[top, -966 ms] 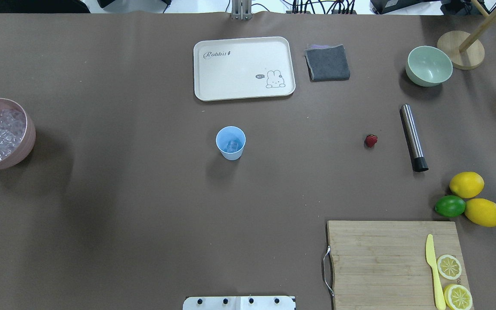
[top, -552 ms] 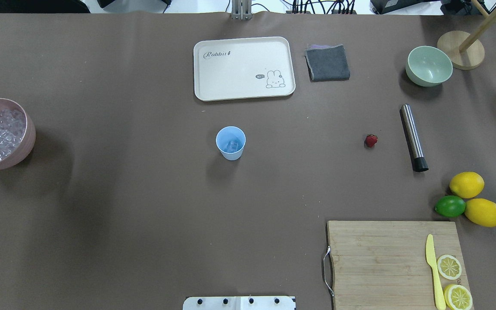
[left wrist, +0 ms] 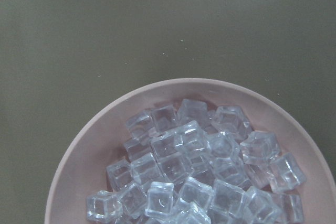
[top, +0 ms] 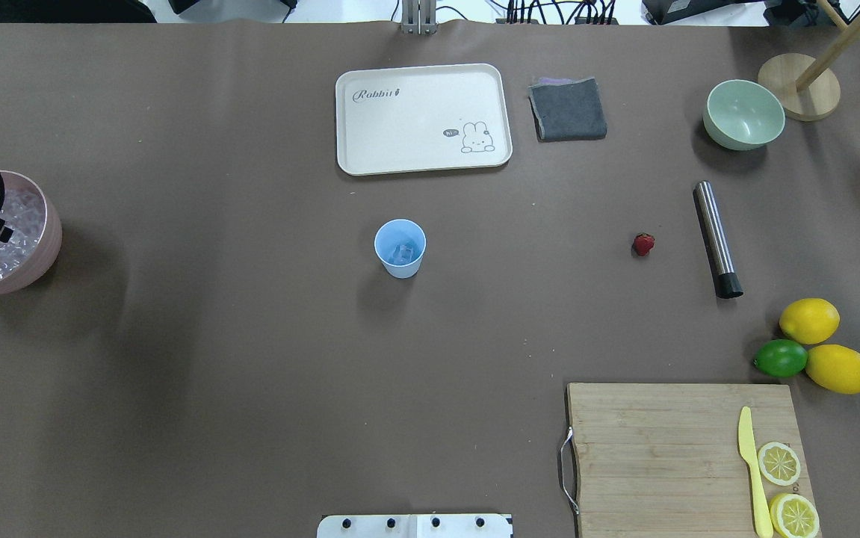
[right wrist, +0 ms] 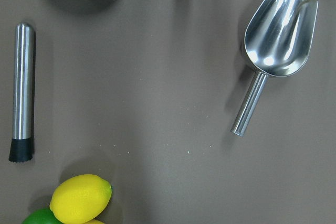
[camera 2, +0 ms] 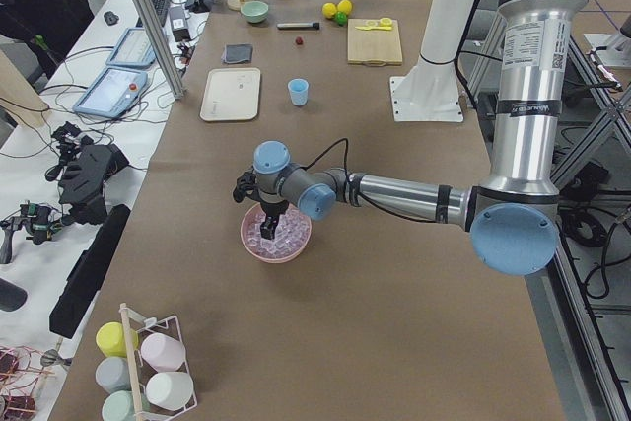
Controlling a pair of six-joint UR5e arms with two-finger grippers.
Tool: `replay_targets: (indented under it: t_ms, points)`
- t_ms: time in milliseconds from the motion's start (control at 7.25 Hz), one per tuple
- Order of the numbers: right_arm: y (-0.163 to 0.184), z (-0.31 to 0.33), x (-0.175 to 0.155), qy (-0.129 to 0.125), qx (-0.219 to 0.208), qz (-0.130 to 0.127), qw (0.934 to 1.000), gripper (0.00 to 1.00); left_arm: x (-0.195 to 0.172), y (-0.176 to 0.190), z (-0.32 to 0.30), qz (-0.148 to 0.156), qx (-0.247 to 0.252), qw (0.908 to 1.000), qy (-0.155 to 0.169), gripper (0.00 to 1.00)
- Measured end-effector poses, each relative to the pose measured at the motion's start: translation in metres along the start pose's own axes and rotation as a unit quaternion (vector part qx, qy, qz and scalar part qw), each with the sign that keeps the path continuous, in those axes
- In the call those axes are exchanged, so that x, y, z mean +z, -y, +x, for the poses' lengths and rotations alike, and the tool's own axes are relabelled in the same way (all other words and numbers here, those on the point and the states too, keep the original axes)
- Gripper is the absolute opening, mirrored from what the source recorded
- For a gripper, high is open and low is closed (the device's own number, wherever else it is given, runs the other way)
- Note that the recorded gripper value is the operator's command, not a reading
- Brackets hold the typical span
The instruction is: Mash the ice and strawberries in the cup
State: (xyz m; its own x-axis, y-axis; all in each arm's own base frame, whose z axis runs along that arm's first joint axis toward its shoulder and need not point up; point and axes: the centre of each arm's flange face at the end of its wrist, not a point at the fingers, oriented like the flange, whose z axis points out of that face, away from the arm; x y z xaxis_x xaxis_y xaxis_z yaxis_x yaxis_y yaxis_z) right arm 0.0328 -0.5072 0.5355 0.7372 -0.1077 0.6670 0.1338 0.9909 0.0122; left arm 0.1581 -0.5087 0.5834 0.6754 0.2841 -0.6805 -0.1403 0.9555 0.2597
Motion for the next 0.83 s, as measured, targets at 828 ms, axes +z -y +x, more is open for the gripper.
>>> replay_targets:
  t_ms: [828]
  points:
    - [0.0017, -0.0014, -0.0018, 0.000, -0.001, 0.002, 1.0000, 1.00, 0.0060, -0.0028, -0.0037, -0.007, 0.025, 0.9997, 0.002, 0.58]
